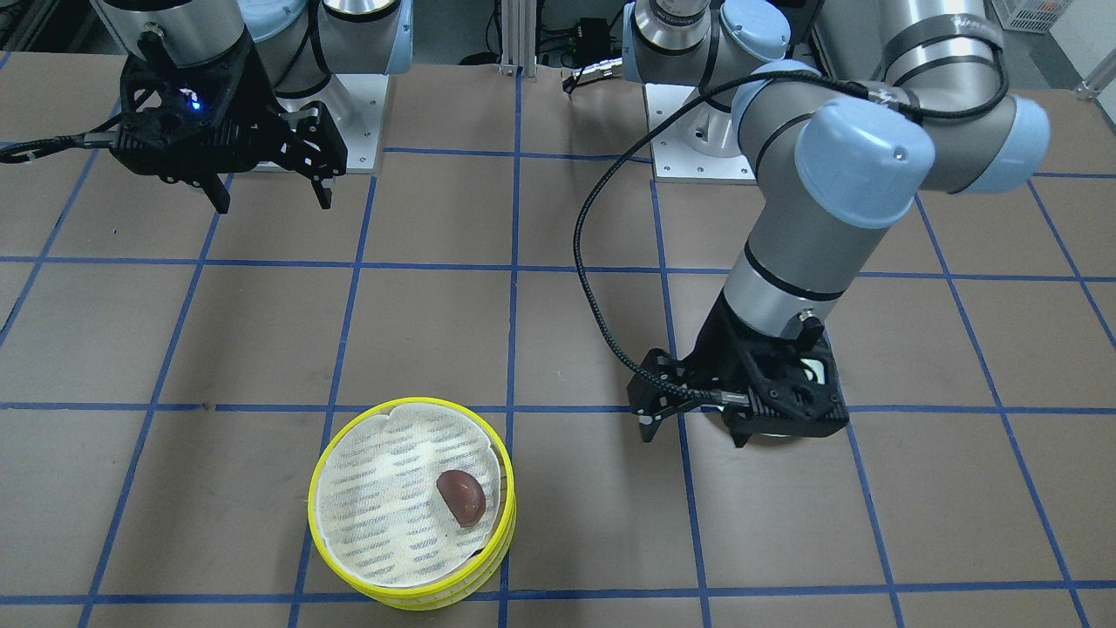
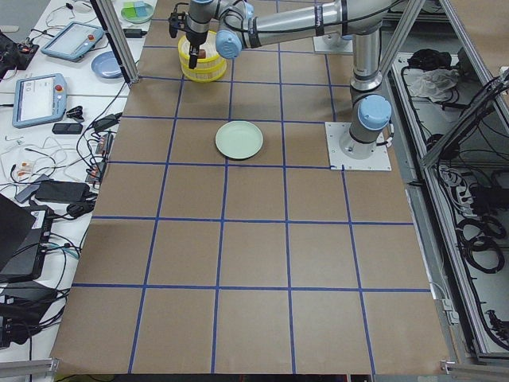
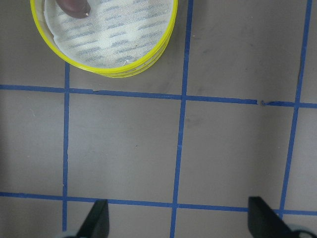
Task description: Stack buns with steamer
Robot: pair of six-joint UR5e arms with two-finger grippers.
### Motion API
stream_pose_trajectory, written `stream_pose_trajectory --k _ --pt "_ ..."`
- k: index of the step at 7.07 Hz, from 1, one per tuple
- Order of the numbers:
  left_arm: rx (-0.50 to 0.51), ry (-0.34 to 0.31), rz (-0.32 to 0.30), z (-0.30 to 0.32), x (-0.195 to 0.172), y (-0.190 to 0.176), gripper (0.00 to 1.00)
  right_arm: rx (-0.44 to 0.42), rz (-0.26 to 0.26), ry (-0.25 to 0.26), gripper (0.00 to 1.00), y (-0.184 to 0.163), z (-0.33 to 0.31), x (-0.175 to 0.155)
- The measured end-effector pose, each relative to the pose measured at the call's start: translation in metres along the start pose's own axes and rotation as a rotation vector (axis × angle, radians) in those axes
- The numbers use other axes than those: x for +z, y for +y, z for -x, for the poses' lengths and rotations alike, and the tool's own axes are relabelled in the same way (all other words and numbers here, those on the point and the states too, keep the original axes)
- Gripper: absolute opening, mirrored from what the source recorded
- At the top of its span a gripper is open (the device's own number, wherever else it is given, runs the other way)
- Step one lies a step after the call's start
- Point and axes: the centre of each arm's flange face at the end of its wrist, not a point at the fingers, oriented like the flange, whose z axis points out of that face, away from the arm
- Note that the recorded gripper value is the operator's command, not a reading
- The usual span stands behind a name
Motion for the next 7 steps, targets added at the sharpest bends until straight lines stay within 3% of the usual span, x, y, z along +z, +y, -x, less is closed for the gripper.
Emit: stream_pose_trajectory --k 1,2,3,5,7 --pt "0.031 -0.11 0.082 0.02 -0.022 0.014 1.0 0.001 -0.002 0.002 1.0 0.0 -0.001 0.0" --pt "0.041 -0.178 0.162 0.037 -0.04 0.029 1.0 -0.001 -0.005 0.003 1.0 -0.001 -0.001 0.0" --pt "0.035 -0.205 0.213 0.048 -0.057 0.042 1.0 -0.006 -0.006 0.003 1.0 -0.001 -0.001 0.0" --pt "0.022 -0.199 0.232 0.054 -0.084 0.059 1.0 -0.011 -0.002 0.002 1.0 -0.001 -0.001 0.003" --pt "0.011 -0.139 0.228 0.05 -0.089 0.065 1.0 -0.012 -0.001 0.001 1.0 -0.001 0.0 0.003"
